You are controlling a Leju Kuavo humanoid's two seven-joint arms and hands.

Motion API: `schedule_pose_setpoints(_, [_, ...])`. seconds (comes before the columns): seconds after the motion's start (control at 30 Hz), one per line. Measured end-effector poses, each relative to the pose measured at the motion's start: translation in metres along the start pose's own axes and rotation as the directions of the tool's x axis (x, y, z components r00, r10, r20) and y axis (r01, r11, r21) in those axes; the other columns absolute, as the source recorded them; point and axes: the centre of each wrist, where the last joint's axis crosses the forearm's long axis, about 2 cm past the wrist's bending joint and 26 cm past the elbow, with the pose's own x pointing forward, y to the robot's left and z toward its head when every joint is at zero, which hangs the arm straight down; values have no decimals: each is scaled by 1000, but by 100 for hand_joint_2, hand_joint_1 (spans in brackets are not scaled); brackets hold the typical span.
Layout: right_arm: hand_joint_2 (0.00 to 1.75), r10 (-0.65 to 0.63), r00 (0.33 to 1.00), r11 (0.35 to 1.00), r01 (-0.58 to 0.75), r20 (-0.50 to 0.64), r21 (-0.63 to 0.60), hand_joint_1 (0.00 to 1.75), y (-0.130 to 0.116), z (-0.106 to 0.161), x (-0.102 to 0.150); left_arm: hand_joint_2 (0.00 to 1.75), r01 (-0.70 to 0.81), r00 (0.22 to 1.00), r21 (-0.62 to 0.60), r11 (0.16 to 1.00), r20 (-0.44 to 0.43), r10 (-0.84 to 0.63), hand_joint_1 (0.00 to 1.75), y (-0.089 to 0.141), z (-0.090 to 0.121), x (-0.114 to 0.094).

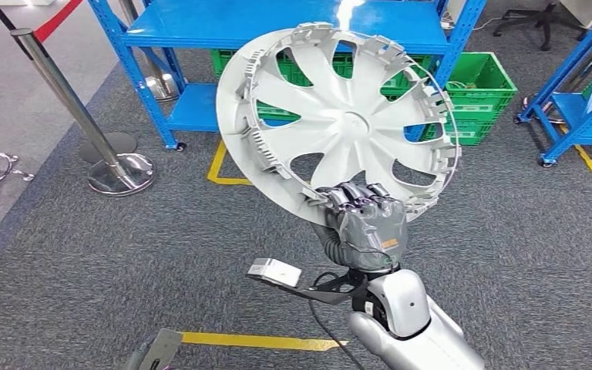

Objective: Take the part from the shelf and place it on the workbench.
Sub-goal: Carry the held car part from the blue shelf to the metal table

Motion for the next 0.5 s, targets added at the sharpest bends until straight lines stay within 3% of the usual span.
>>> schedule_pose_setpoints(0.5, [175,16,1000,1000,-16,9,-1,175,0,0,0,0,-2,1000,-5,1000,-1,2,0,-1,0,1])
